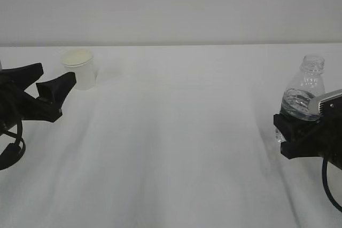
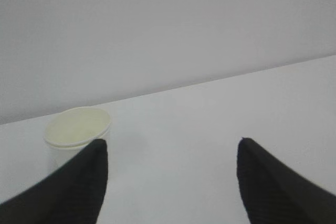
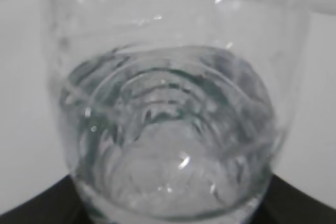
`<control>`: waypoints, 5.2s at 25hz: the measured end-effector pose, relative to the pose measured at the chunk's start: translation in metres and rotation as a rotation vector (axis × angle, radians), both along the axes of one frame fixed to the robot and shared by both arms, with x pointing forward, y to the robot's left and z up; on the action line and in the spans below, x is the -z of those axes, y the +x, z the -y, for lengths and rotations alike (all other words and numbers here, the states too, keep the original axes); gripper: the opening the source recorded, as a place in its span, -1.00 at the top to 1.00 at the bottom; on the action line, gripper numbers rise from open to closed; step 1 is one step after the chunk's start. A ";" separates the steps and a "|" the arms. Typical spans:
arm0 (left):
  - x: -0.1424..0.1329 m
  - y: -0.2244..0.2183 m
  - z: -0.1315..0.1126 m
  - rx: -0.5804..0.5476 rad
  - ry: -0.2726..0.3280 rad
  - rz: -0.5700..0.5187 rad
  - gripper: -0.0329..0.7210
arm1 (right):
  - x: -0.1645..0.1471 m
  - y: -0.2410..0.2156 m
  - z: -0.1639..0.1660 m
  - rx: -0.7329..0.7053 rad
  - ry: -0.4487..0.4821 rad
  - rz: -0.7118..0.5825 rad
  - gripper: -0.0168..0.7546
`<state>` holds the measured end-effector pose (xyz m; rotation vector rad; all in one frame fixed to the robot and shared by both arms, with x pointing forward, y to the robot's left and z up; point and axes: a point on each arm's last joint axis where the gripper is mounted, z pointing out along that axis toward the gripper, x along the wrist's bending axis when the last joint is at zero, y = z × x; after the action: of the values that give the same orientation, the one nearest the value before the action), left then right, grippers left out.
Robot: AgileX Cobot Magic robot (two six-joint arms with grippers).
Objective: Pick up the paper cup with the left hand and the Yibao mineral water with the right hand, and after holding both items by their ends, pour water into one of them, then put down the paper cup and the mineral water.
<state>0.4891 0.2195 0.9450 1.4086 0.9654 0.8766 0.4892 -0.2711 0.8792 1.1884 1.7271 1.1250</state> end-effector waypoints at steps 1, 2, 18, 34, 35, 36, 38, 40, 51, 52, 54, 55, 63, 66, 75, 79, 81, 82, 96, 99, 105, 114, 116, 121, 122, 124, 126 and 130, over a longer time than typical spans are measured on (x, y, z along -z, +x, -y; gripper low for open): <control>0.000 0.000 0.000 0.000 0.000 0.000 -0.52 | -0.003 -0.002 0.000 0.003 0.002 0.008 -0.11; 0.000 0.000 0.000 0.000 0.000 0.000 -0.49 | -0.005 -0.003 0.000 0.005 0.002 0.014 -0.11; 0.030 0.007 -0.009 -0.121 -0.006 -0.121 -0.58 | -0.028 -0.013 0.000 0.009 0.035 0.085 -0.11; 0.069 0.023 -0.006 -0.143 0.026 -0.228 -0.74 | -0.028 -0.013 -0.001 -0.004 0.032 0.084 -0.11; 0.069 0.023 -0.007 -0.155 0.023 -0.229 -0.74 | -0.028 -0.013 -0.001 -0.004 0.032 0.084 -0.11; 0.069 0.023 -0.008 -0.165 0.020 -0.229 -0.74 | -0.028 -0.013 -0.001 -0.004 0.032 0.084 -0.11; 0.069 0.024 -0.010 -0.187 0.015 -0.231 -0.74 | -0.028 -0.013 -0.001 -0.004 0.032 0.084 -0.10; 0.068 0.026 -0.011 -0.211 0.006 -0.226 -0.74 | -0.028 -0.013 -0.001 -0.004 0.032 0.084 -0.10; 0.066 0.030 -0.012 -0.235 -0.006 -0.215 -0.47 | -0.028 -0.013 -0.001 -0.006 0.032 0.084 -0.10; 0.066 0.030 -0.012 -0.235 -0.006 -0.215 -0.43 | -0.028 -0.013 -0.001 -0.006 0.032 0.084 -0.10; 0.066 0.030 -0.012 -0.231 -0.004 -0.214 -0.42 | -0.028 -0.013 -0.001 -0.006 0.032 0.084 -0.10; 0.066 0.031 -0.012 -0.226 -0.004 -0.212 -0.46 | -0.028 -0.013 -0.001 -0.006 0.032 0.084 -0.10; 0.060 0.046 -0.008 -0.221 -0.020 -0.167 -0.85 | -0.028 -0.013 -0.001 -0.006 0.032 0.084 -0.10; 0.066 0.054 -0.006 -0.221 -0.019 -0.169 -0.87 | -0.028 -0.013 -0.001 -0.006 0.032 0.084 -0.10; 0.087 0.073 -0.002 -0.228 -0.013 -0.189 -0.87 | -0.028 -0.013 -0.001 -0.006 0.032 0.084 -0.10; 0.090 0.083 -0.006 -0.252 -0.020 -0.179 -0.87 | -0.028 -0.013 -0.001 -0.007 0.025 0.086 -0.10; 0.095 0.089 -0.012 -0.272 -0.021 -0.180 -0.87 | -0.028 -0.013 -0.001 -0.007 0.025 0.086 -0.10; 0.098 0.091 -0.014 -0.281 -0.023 -0.183 -0.87 | -0.028 -0.013 -0.001 -0.007 0.025 0.086 -0.10; 0.114 0.129 -0.011 -0.256 -0.042 -0.137 -0.86 | -0.028 -0.013 -0.001 -0.007 0.023 0.087 -0.10; 0.120 0.135 -0.010 -0.251 -0.041 -0.134 -0.86 | -0.028 -0.013 -0.001 -0.008 0.022 0.087 -0.10; 0.129 0.144 -0.008 -0.235 -0.037 -0.125 -0.84 | -0.028 -0.013 -0.001 -0.008 0.021 0.087 -0.10; 0.129 0.151 -0.010 -0.233 -0.040 -0.109 -0.74 | -0.028 -0.013 -0.001 -0.008 0.020 0.088 -0.10; 0.132 0.155 -0.010 -0.215 -0.034 -0.103 -0.77 | -0.028 -0.013 -0.001 -0.008 0.020 0.088 -0.10; 0.137 0.158 -0.012 -0.219 -0.050 -0.109 -0.79 | -0.028 -0.013 -0.001 -0.008 0.020 0.088 -0.10; 0.137 0.158 -0.013 -0.227 -0.054 -0.110 -0.78 | -0.028 -0.013 -0.001 -0.008 0.020 0.088 -0.10; 0.137 0.159 -0.015 -0.246 -0.062 -0.112 -0.68 | -0.028 -0.013 -0.001 -0.008 0.020 0.088 -0.10; 0.137 0.159 -0.015 -0.250 -0.067 -0.113 -0.55 | -0.028 -0.013 -0.001 -0.008 0.020 0.088 -0.10; 0.137 0.159 -0.014 -0.237 -0.062 -0.112 -0.37 | -0.028 -0.013 -0.001 -0.008 0.020 0.088 -0.10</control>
<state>0.6476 0.2336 0.8084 1.3189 1.2537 0.9404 0.4760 -0.2703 0.9075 1.1278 1.6595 1.1840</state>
